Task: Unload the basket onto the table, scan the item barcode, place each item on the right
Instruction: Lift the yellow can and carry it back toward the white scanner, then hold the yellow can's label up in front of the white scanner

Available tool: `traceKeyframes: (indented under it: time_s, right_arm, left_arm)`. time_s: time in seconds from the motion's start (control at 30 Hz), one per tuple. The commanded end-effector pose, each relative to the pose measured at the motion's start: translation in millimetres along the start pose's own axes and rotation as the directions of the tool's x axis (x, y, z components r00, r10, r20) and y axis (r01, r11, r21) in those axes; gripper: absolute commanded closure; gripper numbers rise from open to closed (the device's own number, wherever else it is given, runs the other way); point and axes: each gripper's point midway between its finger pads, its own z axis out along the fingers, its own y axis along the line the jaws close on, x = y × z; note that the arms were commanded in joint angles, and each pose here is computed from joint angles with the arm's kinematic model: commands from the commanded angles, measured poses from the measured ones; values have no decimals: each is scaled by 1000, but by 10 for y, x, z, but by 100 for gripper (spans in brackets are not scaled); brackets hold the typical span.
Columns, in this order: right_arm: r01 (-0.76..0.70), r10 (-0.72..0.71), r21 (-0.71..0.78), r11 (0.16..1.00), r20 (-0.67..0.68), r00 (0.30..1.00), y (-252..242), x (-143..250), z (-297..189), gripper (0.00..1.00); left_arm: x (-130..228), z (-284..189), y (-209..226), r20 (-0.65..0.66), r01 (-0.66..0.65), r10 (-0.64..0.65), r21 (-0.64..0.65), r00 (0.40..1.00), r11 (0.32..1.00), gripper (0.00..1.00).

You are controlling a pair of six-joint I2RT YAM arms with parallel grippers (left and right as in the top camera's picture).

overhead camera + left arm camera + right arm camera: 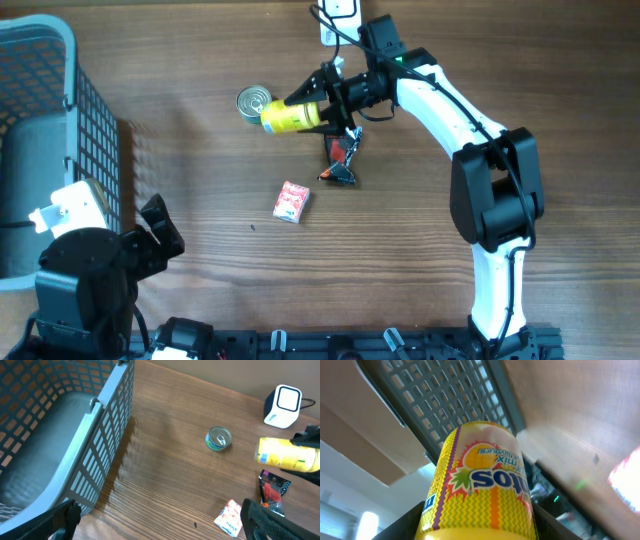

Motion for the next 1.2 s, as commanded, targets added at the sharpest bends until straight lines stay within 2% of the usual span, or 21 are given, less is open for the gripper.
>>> traceKeyframes:
  time_s: [0.0,0.2,0.3,0.47,0.63,0.7,0.77,0.93,1.03,1.17]
  right_arm:
    - [174,-178,54,983,75,981,-48,-194,-11,46]
    - [161,-257,316,935,291,921,-409,-652,-171,39]
    - [86,-291,474,876,380,878,-679,-830,-357,39]
    - [165,-457,626,762,338,823,-818,-947,-515,38]
    - [108,-542,739,665,378,750,-895,-1148,-764,38]
    - [70,-589,782,620,404,700,-884,-1263,-906,39]
    - [92,-643,807,583,390,659,-820,-1342,-960,39]
    - [117,-707,814,569,411,575,-626,-1489,-1020,39]
    - [75,-759,842,534,439,481,-492,-1623,-1184,39]
    - [137,-835,874,466,383,395,-296,-1708,-1215,39]
  left_arm:
    - [29,9,-18,-10,8,-8,10,1000,1000,0]
    - [29,9,-18,-10,8,-8,10,1000,1000,0]
    - [28,9,-18,-9,8,-8,10,1000,1000,0]
    - [28,9,-19,-9,8,-8,10,1000,1000,0]
    - [28,9,-19,-9,10,-10,11,1000,1000,0]
    - [28,9,-19,-9,16,-16,10,1000,1000,0]
    - [28,9,-19,-9,16,-16,10,1000,1000,0]
    - [28,9,-19,-9,16,-16,10,1000,1000,0]
    - [28,9,-19,-9,16,-16,10,1000,1000,0]
    - [28,9,-19,-9,16,-16,10,1000,1000,0]
